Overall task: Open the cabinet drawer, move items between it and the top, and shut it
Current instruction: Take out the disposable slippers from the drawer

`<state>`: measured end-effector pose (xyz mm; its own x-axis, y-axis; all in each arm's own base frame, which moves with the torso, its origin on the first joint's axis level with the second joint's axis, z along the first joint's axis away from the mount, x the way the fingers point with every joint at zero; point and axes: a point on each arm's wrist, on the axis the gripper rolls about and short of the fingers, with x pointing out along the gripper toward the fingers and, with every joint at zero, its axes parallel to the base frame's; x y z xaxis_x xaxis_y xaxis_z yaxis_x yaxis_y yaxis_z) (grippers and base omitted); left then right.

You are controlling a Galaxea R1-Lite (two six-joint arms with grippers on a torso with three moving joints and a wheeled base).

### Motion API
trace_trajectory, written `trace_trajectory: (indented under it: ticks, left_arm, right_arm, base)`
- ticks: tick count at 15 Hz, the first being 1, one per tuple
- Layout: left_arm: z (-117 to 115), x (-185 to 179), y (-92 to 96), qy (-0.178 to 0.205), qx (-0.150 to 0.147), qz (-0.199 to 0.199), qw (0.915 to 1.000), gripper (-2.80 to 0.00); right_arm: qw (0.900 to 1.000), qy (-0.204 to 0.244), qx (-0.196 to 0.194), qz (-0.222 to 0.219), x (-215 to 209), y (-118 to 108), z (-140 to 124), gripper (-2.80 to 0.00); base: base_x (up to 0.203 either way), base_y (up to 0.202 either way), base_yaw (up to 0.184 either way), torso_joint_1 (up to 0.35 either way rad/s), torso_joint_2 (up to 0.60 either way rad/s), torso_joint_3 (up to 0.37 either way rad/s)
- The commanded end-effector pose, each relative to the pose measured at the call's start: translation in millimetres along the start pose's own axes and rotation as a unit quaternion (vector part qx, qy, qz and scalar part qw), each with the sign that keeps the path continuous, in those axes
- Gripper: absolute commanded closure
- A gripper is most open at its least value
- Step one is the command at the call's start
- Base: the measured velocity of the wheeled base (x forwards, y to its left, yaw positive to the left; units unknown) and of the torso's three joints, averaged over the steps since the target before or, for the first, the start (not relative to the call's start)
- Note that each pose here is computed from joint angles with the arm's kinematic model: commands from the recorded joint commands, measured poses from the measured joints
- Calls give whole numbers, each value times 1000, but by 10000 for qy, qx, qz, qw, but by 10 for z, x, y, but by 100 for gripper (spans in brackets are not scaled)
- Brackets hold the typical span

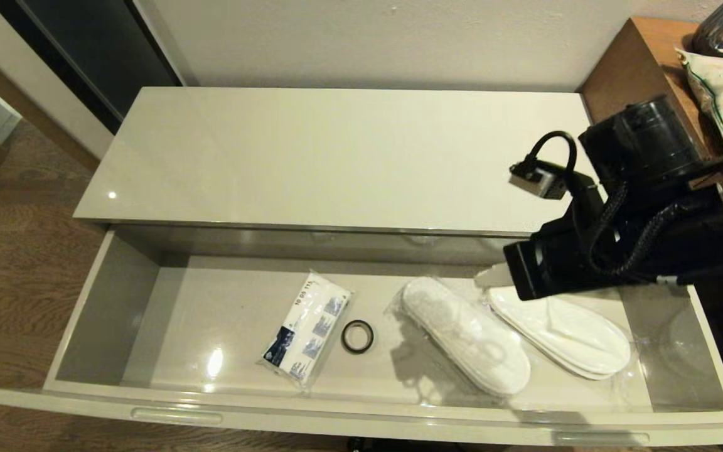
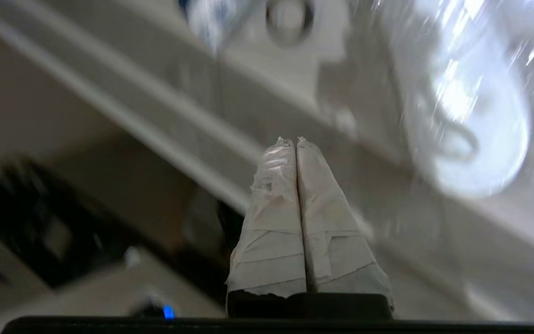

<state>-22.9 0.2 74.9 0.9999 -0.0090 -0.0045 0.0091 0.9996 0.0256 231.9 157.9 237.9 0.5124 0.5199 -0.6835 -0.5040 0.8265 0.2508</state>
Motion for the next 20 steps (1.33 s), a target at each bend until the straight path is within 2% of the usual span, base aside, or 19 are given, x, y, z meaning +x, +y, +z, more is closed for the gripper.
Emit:
trace_trajectory:
  ticks: [1, 3, 7, 10, 13, 15, 17, 20]
  left_arm:
    - [0, 1, 0, 8, 3, -1, 10000, 0]
    - [0, 1, 0, 8, 3, -1, 10000, 0]
    - [0, 1, 0, 8, 3, -1, 10000, 0]
    - [-2, 1, 0, 18, 9, 0, 10000, 0]
    - [1, 1, 0, 1, -28, 7, 10000, 0]
    - [1, 1, 0, 1, -28, 7, 10000, 0]
    - [1, 1, 0, 1, -28, 7, 10000, 0]
    - [1, 1, 0, 1, -28, 7, 10000, 0]
  right_arm:
    - [9983, 528, -244, -30, 36, 165, -195, 0]
    - [9943, 891, -586, -40, 84, 272, -389, 0]
    - [9855, 1300, -1011, -418, 375, 292, -481, 0]
    - [9799, 1435, -1282, -520, 338, 418, -583, 0]
    - [9761, 1579, -1363, -610, 227, 428, -628, 0]
    - [9712, 1616, -1592, -731, 187, 384, -654, 0]
    - [9670, 1771, -1577, -931, 220, 283, -741, 0]
    - [9637, 1859, -1328, -1379, 293, 108, -721, 0]
  base:
    - [0, 0, 0, 0, 0, 0]
    - [0, 0, 0, 0, 0, 0]
    - [0, 0, 0, 0, 0, 0]
    - [0, 0, 0, 0, 0, 0]
    - [0, 0, 0, 0, 0, 0]
    - [0, 0, 0, 0, 0, 0]
    - [0, 0, 0, 0, 0, 0]
    - [0, 0, 0, 0, 0, 0]
